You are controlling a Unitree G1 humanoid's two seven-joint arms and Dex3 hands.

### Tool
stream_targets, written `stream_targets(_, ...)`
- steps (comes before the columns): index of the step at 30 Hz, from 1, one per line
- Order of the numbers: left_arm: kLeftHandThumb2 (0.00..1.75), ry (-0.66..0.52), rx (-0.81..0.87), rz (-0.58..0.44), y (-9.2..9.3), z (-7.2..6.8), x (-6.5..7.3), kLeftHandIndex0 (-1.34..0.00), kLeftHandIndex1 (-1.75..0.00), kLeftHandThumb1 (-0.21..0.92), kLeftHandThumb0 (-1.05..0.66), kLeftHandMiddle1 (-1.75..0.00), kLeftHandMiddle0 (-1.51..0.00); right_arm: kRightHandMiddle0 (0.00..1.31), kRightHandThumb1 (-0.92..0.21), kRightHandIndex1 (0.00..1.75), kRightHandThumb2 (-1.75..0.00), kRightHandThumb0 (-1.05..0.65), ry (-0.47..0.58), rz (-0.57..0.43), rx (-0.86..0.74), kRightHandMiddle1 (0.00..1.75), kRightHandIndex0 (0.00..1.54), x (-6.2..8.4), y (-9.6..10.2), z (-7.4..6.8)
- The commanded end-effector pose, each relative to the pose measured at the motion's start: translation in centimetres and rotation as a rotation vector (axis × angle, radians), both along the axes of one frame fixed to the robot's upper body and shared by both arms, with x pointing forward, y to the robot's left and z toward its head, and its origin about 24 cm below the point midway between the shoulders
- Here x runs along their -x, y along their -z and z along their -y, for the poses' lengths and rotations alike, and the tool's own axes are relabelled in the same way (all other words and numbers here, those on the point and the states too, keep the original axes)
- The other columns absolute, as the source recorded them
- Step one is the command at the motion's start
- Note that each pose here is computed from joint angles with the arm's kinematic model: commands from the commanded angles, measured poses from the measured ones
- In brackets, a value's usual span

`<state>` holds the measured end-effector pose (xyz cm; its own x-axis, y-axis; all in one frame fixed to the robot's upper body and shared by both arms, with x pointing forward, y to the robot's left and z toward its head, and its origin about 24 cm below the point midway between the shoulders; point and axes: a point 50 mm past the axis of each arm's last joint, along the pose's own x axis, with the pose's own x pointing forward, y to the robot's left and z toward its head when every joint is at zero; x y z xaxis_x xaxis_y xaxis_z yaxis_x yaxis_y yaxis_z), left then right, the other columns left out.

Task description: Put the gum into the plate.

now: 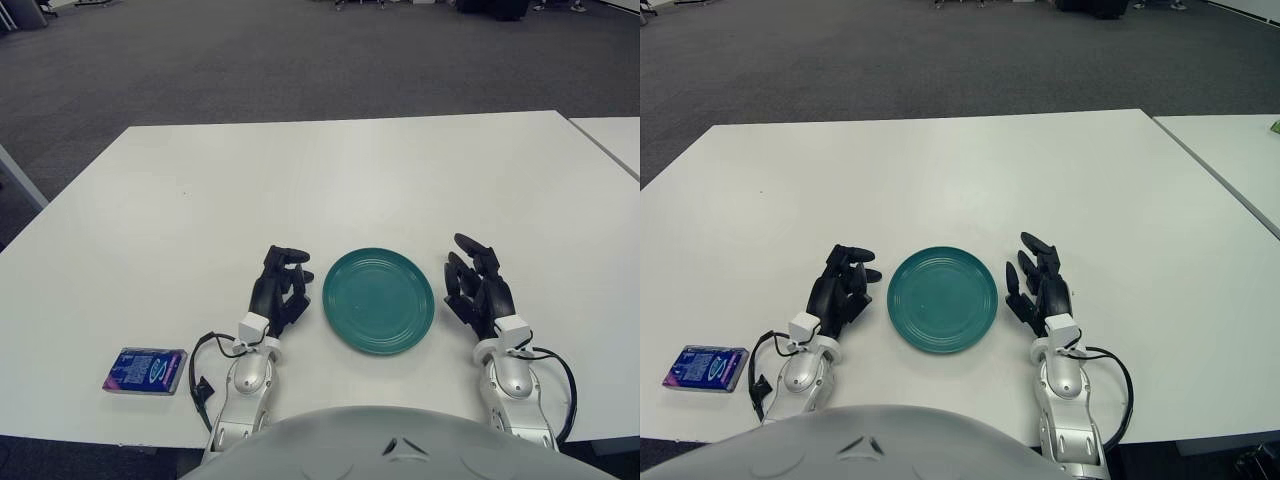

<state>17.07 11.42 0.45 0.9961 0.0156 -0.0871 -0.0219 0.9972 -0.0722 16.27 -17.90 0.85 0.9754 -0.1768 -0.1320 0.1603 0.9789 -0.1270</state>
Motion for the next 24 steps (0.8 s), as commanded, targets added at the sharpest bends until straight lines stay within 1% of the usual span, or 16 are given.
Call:
stream_targets(1,0.81,0.004,-0.025,-0.006,-0.06,-0.35,-0.16,-0.18,-1.74,0.92,-0.79,-1.59,-0.28,0.00,-0.92,0.08,-0.61,-0.68,0.003,-0.118,-0.010,0.73,0.40,0.96,1.72,-0.25)
stream_targets(8,0.81,0.004,-0.031,-0.012,-0.11,-0.48,-0.25,-0.17,-1.74,0.92,-0.81,-1.58,-0.27,0.00,-0.92,0.08,-0.61,-0.68,0.003,-0.115,-0.009,0.72,0.40,1.00,1.73,-0.34)
stream_targets(15,0.81,0.010,-0.034,-0.012,-0.23,-0.57,-0.38,-0.18,-1.75,0.92,-0.82,-1.58,-0.27,0.00,-0.92,0.08,-0.62,-0.67,0.004,-0.116,-0.010,0.70,0.40,0.97,1.73,-0.38)
stream_targets(24,0.83,0.014,-0.036,-0.004,-0.48,-0.58,-0.52,-0.18,-1.75,0.92,-0.82,-1.58,-0.25,0.00,-0.92,0.09,-0.61,-0.66,0.008,-0.121,-0.011,0.73,0.40,0.96,1.79,-0.42)
